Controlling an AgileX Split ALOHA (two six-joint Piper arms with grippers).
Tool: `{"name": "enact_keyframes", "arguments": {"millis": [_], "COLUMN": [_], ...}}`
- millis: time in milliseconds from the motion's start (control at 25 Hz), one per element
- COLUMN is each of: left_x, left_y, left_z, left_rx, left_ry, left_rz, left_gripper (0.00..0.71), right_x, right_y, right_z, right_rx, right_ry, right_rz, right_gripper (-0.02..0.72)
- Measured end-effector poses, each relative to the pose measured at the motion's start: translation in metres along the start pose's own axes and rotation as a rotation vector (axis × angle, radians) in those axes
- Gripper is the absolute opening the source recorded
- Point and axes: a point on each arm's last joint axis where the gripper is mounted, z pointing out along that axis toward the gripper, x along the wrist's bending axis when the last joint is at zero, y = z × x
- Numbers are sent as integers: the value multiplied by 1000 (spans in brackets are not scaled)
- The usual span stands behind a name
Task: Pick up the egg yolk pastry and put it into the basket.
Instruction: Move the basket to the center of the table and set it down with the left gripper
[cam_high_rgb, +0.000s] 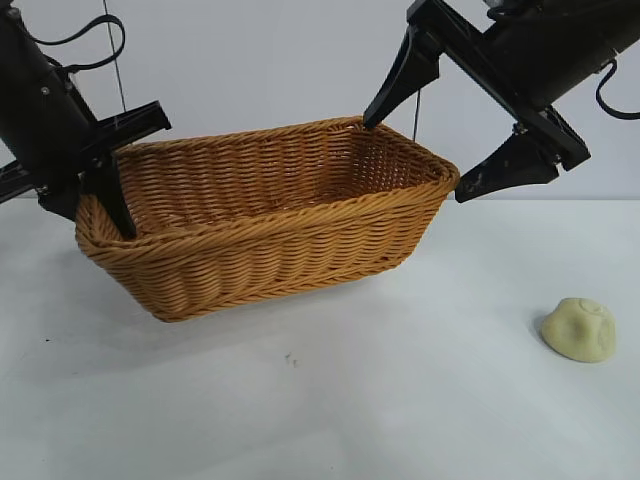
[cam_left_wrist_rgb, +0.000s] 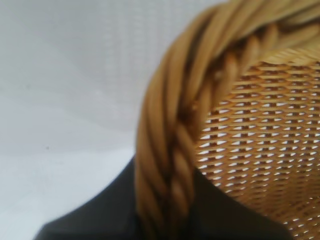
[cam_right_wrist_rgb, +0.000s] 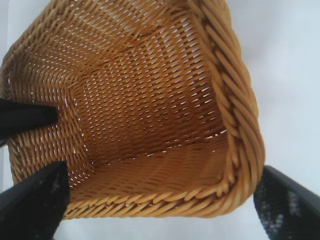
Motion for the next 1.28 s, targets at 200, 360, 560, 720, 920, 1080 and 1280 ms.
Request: {"name": "enact_keyframes", "arguments": {"millis": [200,360,560,720,920,1080,1280], "left_x": [-6,-6,2,15,26,25,13], "left_y": [13,17,28,36,44,40,32], "left_z": [8,9,5,3,-1,0,5], "left_rx": [40,5,-58,-82,-107,-66,-40], "left_ry": [1,-10,-27,-14,-28,-33,-13], "left_rz": [118,141,88,65,12,56,131], "left_gripper": [115,115,108,108,108,108,108], "right_x": [-1,-2,0,1,1,1,1], "right_y": [-2,-3,-1,-1,-1,-1,-1], "right_z": [0,0,0,0,0,0,0], "right_rx": [29,34,19,13,13,12,12], "right_ry": [-9,-9,9,15,15,16,17], "right_rz": [-5,-2,16,22,23,21,21], "right_gripper": [694,694,694,694,694,694,694]}}
